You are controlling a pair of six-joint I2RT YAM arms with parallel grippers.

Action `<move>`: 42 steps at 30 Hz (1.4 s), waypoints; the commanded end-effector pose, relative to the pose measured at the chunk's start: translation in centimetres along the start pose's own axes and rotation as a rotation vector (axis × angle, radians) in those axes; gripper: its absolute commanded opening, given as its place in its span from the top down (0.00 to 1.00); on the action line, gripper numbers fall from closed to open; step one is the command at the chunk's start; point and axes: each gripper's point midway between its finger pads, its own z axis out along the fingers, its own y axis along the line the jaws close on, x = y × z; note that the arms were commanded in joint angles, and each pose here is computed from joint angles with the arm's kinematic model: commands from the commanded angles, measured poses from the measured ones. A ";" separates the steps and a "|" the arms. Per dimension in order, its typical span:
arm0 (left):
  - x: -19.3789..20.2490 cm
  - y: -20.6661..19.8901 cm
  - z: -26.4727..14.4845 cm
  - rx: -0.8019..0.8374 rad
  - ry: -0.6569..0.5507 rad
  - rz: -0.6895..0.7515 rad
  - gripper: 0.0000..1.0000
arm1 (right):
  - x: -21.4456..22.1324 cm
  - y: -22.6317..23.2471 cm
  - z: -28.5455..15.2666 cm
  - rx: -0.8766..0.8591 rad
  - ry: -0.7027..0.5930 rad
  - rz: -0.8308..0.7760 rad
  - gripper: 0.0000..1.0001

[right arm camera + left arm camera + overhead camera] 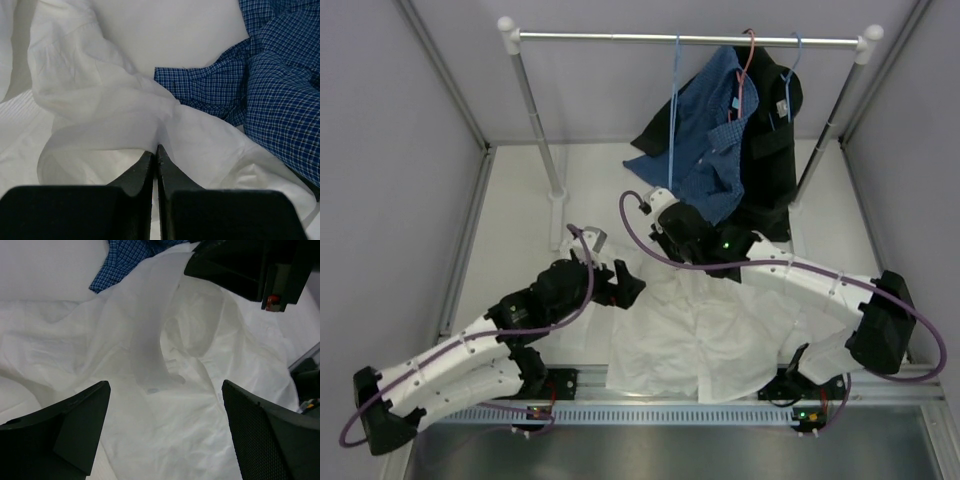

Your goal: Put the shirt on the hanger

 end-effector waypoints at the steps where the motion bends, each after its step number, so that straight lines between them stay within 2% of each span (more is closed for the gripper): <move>1: -0.7 0.6 2.3 -0.170 -0.096 0.073 0.04 | -0.7 -0.1 0.4 -0.032 0.034 0.015 1.00; 3: 0.0 0.0 2.8 -0.220 -0.100 0.068 0.07 | -1.2 -0.1 0.5 -0.028 0.027 0.027 1.00; 6: 1.2 0.3 3.5 -0.324 -0.113 0.031 0.19 | -1.6 -0.7 0.8 -0.016 0.025 0.045 1.00; 9: 2.3 1.0 3.9 -0.415 -0.118 -0.021 0.25 | -1.8 -1.1 0.9 -0.008 0.024 0.046 1.00; 12: 3.1 1.1 4.7 -0.450 -0.119 -0.056 0.28 | -1.8 -1.2 1.0 -0.006 0.026 0.041 1.00; 17: 4.0 0.9 6.2 -0.501 -0.106 -0.093 0.41 | -1.4 -1.2 1.6 0.004 0.039 0.035 1.00; 24: 4.7 0.3 7.0 -0.554 -0.108 -0.146 0.40 | -0.8 -0.8 2.5 -0.005 0.039 0.041 1.00; 27: 5.5 0.7 7.2 -0.602 -0.087 -0.141 0.45 | -1.0 -0.8 2.4 -0.008 0.031 0.046 1.00; 33: 7.3 1.8 7.2 -0.643 -0.056 -0.147 0.48 | -1.4 -1.0 2.1 -0.002 0.017 0.043 1.00; 34: 7.4 2.0 7.3 -0.647 -0.055 -0.147 0.55 | -1.4 -1.0 2.1 -0.003 0.016 0.044 1.00; 35: 7.5 2.1 7.3 -0.651 -0.055 -0.140 0.67 | -1.6 -1.0 2.0 -0.003 0.010 0.045 1.00; 38: 7.2 2.3 7.2 -0.659 -0.070 -0.137 0.71 | -1.6 -0.7 1.8 -0.017 0.001 0.058 1.00; 42: 6.1 1.9 7.0 -0.648 -0.086 -0.126 0.85 | -1.5 -0.7 1.6 -0.026 -0.013 0.075 1.00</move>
